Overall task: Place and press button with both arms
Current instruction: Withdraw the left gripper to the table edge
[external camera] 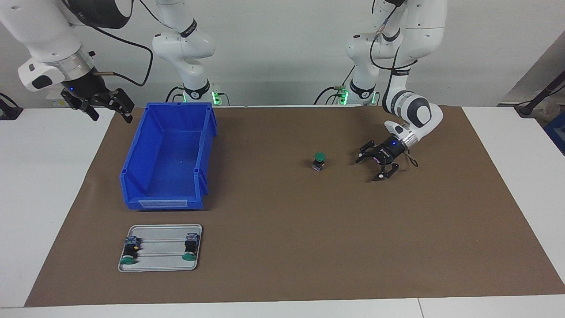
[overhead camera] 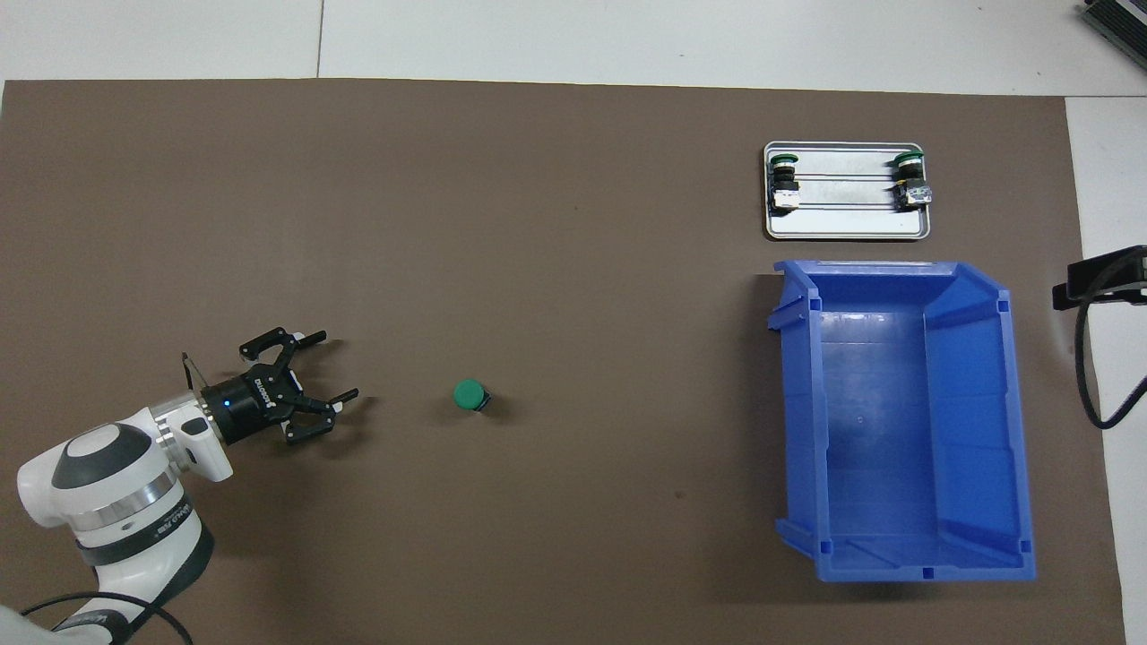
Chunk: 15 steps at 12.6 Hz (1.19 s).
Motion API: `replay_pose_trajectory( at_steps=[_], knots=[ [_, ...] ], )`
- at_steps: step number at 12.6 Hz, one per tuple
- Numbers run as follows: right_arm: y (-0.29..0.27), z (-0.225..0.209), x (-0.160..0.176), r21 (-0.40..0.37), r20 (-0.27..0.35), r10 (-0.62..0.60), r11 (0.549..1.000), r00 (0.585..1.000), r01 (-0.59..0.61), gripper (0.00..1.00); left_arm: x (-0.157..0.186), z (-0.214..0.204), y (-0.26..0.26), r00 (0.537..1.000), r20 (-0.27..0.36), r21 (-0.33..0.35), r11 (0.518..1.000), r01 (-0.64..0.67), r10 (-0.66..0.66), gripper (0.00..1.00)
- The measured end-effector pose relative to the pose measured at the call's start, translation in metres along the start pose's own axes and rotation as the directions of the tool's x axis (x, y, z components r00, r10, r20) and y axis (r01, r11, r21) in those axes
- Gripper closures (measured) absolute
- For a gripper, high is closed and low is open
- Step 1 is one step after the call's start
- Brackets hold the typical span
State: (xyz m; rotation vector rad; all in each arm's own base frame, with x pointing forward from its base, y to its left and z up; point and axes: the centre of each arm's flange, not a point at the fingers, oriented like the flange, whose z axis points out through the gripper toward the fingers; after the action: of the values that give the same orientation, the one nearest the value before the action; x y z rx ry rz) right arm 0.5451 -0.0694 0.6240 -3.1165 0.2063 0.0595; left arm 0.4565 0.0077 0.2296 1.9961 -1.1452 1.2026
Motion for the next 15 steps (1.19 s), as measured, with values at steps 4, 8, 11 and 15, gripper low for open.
replay_pose_trajectory(
  at_steps=[4,8,11,15],
  knots=[
    [0.000,0.000,0.000,0.000,0.000,0.000,1.000,1.000,0.000,0.00,0.022,-0.033,-0.064,0.998,0.032,0.044,0.997,0.060,-0.061,0.02],
    [0.000,0.000,0.000,0.000,0.000,0.000,1.000,1.000,0.000,0.00,0.062,-0.068,-0.119,0.969,0.184,0.004,0.986,0.165,-0.162,0.04],
    [0.000,0.000,0.000,0.000,0.000,0.000,1.000,1.000,0.000,0.00,0.128,-0.068,-0.134,0.906,0.317,0.029,0.958,0.286,-0.280,0.04],
    [0.000,0.000,0.000,0.000,0.000,0.000,1.000,1.000,0.000,0.00,0.213,-0.048,-0.096,0.815,0.466,0.098,0.935,0.341,-0.345,0.07]
  ],
)
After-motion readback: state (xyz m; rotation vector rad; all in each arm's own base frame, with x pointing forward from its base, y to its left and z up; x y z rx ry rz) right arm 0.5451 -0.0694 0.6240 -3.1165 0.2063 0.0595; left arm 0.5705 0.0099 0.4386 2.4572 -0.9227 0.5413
